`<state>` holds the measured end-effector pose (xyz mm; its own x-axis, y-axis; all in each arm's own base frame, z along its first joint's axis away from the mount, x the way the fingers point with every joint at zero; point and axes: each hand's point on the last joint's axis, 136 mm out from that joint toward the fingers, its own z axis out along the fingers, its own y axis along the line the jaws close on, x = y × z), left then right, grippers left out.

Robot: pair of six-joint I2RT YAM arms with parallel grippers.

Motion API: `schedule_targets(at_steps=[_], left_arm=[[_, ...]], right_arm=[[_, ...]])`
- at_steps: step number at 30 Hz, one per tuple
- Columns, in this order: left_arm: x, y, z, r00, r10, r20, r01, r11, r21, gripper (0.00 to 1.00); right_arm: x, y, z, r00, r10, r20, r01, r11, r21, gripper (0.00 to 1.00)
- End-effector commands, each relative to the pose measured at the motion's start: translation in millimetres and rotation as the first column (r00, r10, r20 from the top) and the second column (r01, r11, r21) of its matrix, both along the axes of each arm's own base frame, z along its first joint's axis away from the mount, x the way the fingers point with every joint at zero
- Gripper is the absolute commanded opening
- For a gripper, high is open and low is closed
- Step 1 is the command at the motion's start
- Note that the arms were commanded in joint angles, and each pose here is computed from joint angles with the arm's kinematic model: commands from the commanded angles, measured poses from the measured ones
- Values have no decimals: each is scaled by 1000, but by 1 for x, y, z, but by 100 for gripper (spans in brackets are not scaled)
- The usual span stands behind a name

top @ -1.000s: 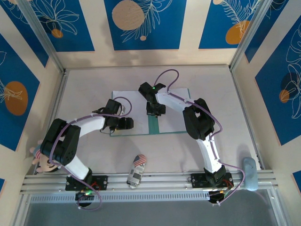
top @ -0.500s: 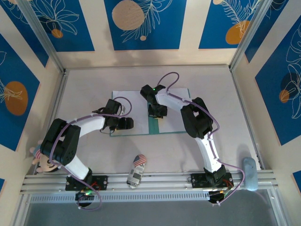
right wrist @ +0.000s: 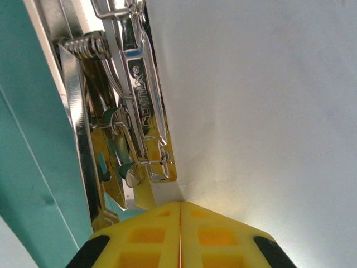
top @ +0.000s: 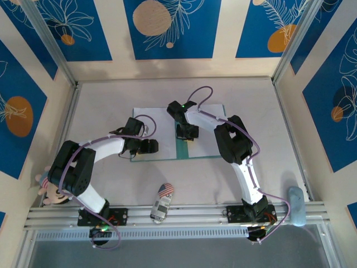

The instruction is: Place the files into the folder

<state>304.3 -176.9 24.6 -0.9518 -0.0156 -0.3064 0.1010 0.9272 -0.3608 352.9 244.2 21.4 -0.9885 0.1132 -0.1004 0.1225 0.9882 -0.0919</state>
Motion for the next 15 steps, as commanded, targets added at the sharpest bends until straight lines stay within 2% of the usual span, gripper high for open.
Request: schedule_targets(at_steps=[1,15], left_arm=[[-75,31,-52,946,26,-324,13,993,118,79],[-74,30,-52,945,25,-325,14,993,117,79]], right_arm=[[-2,7,-7,1000,11,-24,-10,1000,22,10],[9,10,50,998,34,61,-37,998,51,10]])
